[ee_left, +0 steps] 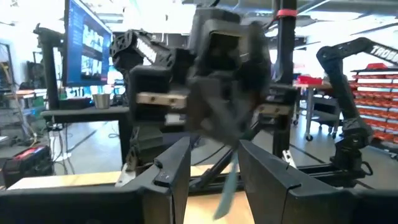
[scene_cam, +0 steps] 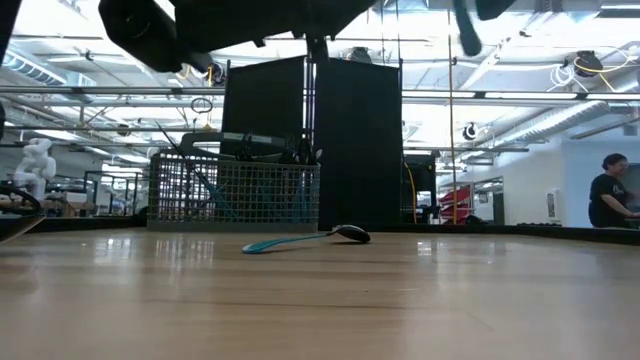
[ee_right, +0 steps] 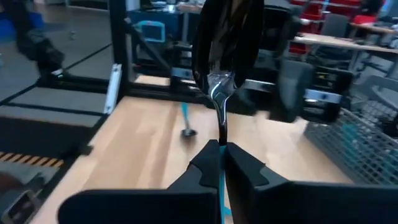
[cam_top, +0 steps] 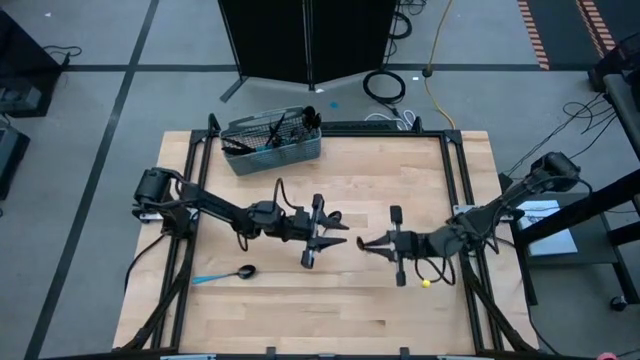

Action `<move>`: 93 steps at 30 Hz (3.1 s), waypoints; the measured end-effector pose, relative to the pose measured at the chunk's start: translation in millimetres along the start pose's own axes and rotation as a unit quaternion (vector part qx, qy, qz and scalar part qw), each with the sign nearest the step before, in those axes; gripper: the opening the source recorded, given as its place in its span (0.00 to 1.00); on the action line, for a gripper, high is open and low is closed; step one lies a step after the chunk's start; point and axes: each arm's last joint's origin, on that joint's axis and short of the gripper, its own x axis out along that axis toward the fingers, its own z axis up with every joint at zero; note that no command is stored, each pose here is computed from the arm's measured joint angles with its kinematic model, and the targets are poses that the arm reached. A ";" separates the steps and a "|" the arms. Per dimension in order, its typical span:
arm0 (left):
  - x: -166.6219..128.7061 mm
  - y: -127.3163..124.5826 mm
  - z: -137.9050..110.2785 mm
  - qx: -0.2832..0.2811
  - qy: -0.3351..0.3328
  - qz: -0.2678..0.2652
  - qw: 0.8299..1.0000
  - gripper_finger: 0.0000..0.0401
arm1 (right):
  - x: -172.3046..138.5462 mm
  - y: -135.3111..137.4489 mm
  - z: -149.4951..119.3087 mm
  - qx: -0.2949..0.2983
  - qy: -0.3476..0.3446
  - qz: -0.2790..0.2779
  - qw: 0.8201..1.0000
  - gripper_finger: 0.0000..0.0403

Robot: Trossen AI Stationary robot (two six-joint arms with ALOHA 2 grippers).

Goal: Sort silverware
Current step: Put the blue spoon into the silverware basket

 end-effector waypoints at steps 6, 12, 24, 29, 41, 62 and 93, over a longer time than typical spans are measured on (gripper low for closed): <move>0.0 0.5 2.8 0.000 -0.013 -0.001 1.000 0.32 | 8.1 -17.9 -0.7 -0.003 -0.004 -0.032 0.999 0.00; -0.4 6.8 2.8 -0.010 -0.014 0.024 1.000 0.32 | 20.9 -34.1 1.9 -0.001 -0.028 -0.022 0.999 0.00; -0.6 11.1 1.4 -0.009 -0.006 0.033 0.999 0.32 | 46.2 -45.9 -15.0 -0.002 -0.006 -0.054 0.999 0.00; -0.9 13.9 -3.0 -0.010 0.016 0.036 0.999 0.32 | 48.5 -46.3 -15.1 -0.008 -0.012 -0.057 0.998 0.00; -0.8 14.3 -1.3 -0.009 0.010 0.038 0.999 0.31 | 47.5 -46.7 -13.8 -0.009 -0.015 -0.059 0.998 0.00; -3.7 21.9 9.0 -0.003 0.003 0.144 0.990 0.01 | 34.4 -55.3 -7.9 -0.038 0.004 -0.156 0.987 0.37; -114.1 230.1 47.3 -0.002 0.061 0.451 0.890 0.00 | 17.1 -54.2 -43.3 -0.062 0.193 -0.150 0.968 0.60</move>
